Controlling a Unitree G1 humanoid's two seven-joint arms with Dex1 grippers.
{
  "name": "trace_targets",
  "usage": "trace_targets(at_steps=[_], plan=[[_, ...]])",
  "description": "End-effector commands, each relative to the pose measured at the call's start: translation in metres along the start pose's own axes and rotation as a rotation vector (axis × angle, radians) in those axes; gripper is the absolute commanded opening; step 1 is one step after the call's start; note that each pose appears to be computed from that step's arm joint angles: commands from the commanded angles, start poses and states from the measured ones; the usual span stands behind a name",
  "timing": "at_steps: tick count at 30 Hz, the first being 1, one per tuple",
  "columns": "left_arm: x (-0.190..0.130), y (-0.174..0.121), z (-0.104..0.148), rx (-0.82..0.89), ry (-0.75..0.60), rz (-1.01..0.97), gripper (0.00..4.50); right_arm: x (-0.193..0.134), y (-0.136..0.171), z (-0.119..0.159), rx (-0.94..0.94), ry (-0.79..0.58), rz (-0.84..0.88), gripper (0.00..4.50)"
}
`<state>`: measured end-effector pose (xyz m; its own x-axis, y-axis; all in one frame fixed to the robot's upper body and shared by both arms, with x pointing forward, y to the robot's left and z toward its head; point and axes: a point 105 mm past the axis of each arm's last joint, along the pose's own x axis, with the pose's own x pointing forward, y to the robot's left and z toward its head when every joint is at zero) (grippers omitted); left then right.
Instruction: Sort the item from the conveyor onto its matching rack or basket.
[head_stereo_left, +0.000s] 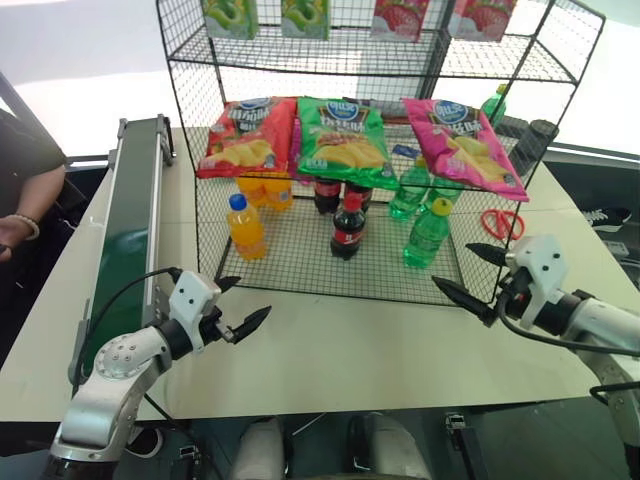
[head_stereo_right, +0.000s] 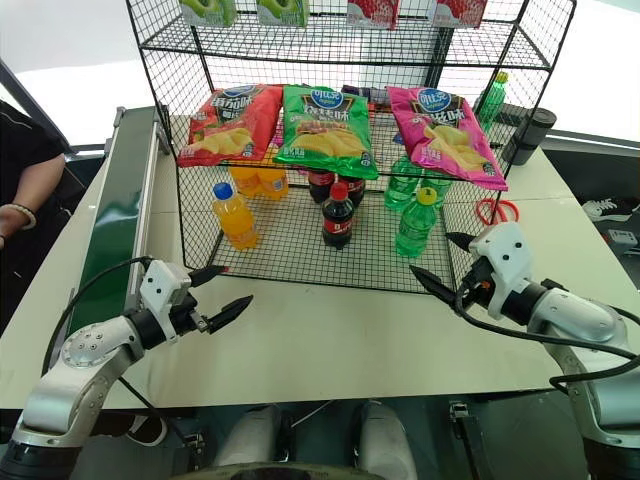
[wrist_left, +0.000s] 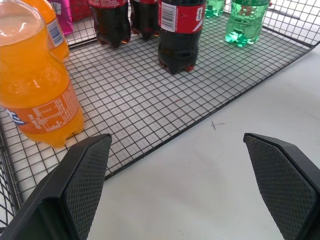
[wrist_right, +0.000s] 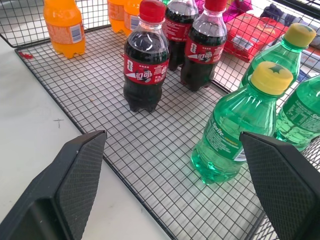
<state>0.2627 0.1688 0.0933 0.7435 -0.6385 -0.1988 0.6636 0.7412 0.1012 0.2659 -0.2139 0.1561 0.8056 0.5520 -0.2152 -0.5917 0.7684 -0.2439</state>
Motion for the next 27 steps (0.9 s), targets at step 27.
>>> trace_targets(at_steps=[27], plan=[[-0.009,0.014,0.012,0.049,-0.016,0.051,4.5,0.005,-0.007,0.006,-0.045,-0.044,0.005,4.42]])
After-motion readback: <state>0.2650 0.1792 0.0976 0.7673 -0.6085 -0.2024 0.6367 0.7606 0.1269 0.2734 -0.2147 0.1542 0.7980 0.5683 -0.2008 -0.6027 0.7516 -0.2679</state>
